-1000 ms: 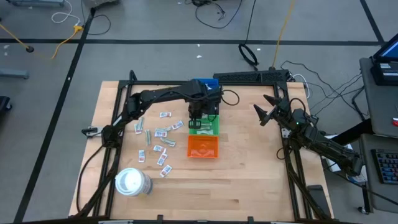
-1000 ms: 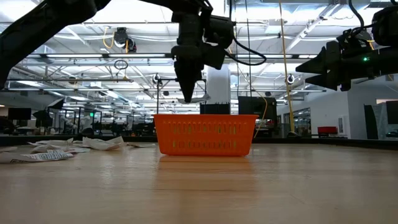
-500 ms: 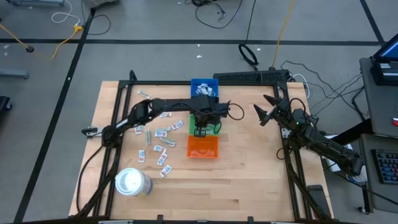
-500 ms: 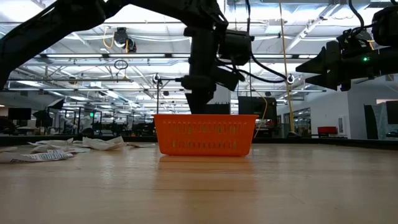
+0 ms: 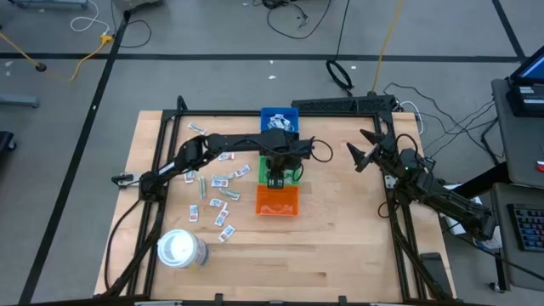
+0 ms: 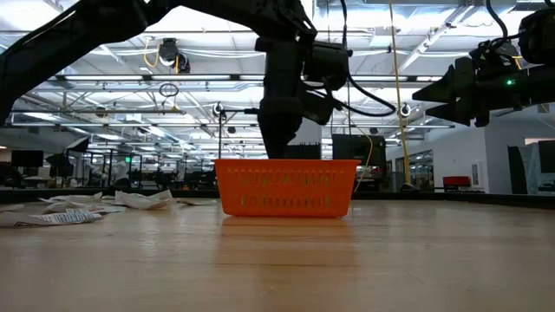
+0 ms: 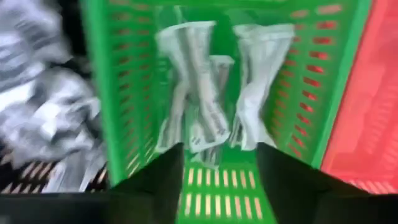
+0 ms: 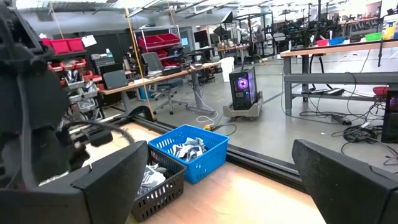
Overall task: Pick & Place First Aid Supplies
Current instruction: Put the green bandage into the green bin
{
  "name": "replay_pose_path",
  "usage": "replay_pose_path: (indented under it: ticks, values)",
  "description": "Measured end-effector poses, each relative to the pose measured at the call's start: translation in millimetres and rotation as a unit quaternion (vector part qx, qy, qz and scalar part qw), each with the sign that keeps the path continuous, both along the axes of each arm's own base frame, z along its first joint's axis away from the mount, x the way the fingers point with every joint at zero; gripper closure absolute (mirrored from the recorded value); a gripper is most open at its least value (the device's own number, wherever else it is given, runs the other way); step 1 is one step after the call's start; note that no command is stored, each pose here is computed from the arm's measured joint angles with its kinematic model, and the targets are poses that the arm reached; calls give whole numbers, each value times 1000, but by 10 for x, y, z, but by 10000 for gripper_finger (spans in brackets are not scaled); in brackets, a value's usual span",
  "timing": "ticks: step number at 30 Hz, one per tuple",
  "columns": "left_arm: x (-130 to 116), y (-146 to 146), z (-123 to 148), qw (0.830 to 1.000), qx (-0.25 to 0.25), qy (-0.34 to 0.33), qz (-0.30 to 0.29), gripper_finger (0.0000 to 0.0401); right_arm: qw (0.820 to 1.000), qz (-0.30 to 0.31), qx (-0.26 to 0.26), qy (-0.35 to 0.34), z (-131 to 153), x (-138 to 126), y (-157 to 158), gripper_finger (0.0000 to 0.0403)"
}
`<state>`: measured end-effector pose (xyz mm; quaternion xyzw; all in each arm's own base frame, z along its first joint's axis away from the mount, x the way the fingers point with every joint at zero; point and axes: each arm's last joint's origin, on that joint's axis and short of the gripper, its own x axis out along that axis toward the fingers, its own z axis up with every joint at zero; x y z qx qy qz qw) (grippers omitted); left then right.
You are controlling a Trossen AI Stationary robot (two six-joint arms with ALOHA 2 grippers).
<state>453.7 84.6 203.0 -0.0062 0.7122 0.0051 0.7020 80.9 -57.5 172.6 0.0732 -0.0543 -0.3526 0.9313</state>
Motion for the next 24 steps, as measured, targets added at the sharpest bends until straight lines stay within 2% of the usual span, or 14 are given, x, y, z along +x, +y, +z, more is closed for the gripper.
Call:
replay_pose_path:
  ticks: [4,9,12,16,20,24]
  values:
    - [-74,133,185,997,4,-21,72,129,1000,0,0,0,1,0,0,9]
    - [-179,359,375,981,5,-46,188,70,1000,0,0,0,1,0,0,9]
    - [-257,506,452,954,-7,-51,297,51,1000,0,0,0,1,0,0,9]
    - [-334,702,459,905,-38,-45,422,37,1000,0,0,0,1,0,0,9]
    - [-401,876,461,868,-69,-40,490,38,1000,0,0,0,0,0,0,9]
    - [-481,1079,460,844,-70,-44,530,40,1000,0,0,0,1,0,0,9]
